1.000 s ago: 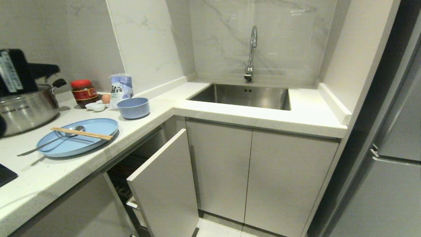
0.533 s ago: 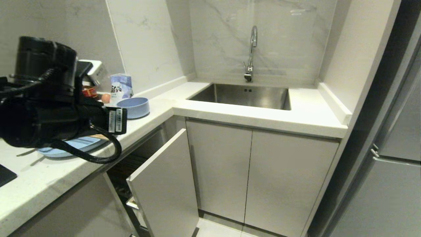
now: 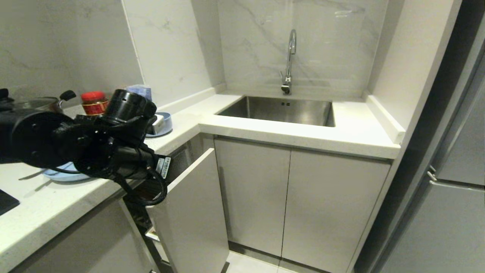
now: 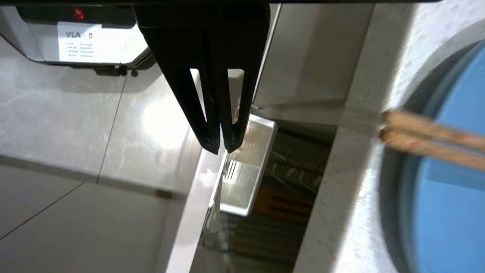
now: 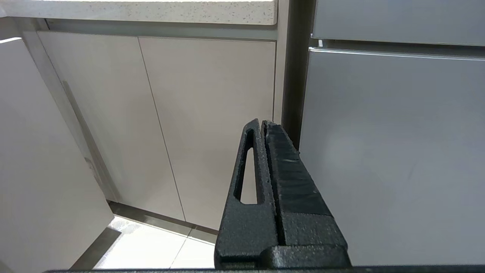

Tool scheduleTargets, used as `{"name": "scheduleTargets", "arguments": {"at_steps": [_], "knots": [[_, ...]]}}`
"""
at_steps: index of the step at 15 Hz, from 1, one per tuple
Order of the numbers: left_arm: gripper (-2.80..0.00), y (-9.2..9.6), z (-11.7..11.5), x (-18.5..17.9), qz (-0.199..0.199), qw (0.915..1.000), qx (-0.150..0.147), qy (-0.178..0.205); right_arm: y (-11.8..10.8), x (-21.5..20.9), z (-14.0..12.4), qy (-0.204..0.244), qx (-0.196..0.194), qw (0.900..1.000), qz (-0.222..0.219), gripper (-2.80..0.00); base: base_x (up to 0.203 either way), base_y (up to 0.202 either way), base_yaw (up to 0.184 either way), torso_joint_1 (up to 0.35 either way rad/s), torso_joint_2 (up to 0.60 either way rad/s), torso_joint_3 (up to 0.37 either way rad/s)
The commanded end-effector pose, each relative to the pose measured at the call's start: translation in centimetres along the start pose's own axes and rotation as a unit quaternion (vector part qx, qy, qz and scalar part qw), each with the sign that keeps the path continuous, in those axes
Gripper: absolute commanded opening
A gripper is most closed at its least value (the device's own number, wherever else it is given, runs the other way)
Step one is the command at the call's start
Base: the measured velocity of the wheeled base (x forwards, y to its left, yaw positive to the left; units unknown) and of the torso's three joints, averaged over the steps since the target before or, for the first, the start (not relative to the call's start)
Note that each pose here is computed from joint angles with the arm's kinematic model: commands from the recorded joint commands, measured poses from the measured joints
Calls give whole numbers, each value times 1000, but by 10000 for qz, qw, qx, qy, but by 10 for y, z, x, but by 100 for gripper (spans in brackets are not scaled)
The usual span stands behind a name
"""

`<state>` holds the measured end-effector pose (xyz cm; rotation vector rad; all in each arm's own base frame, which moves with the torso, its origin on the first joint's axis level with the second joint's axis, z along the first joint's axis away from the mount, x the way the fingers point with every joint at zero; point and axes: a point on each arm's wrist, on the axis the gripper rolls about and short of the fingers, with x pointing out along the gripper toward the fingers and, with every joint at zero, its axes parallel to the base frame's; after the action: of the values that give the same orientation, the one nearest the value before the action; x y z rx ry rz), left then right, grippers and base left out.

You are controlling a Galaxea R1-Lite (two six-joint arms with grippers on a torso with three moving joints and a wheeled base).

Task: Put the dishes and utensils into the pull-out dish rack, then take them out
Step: Open the cupboard

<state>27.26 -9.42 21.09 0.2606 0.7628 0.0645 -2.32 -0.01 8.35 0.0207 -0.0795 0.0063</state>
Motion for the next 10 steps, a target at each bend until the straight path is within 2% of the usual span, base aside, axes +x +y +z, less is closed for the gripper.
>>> {"name": "scheduleTargets", "arguments": {"at_steps": [1,10], "knots": [[-280,-6,-2,29,74,9992,51,385,0,1,-7,122,3,9999,0,-280,0,0,0,0,0,0],[-280,-2,-3,74,278,9961,-23,842,0,1,-7,122,-3,9999,1,-280,0,0,0,0,0,0]]}}
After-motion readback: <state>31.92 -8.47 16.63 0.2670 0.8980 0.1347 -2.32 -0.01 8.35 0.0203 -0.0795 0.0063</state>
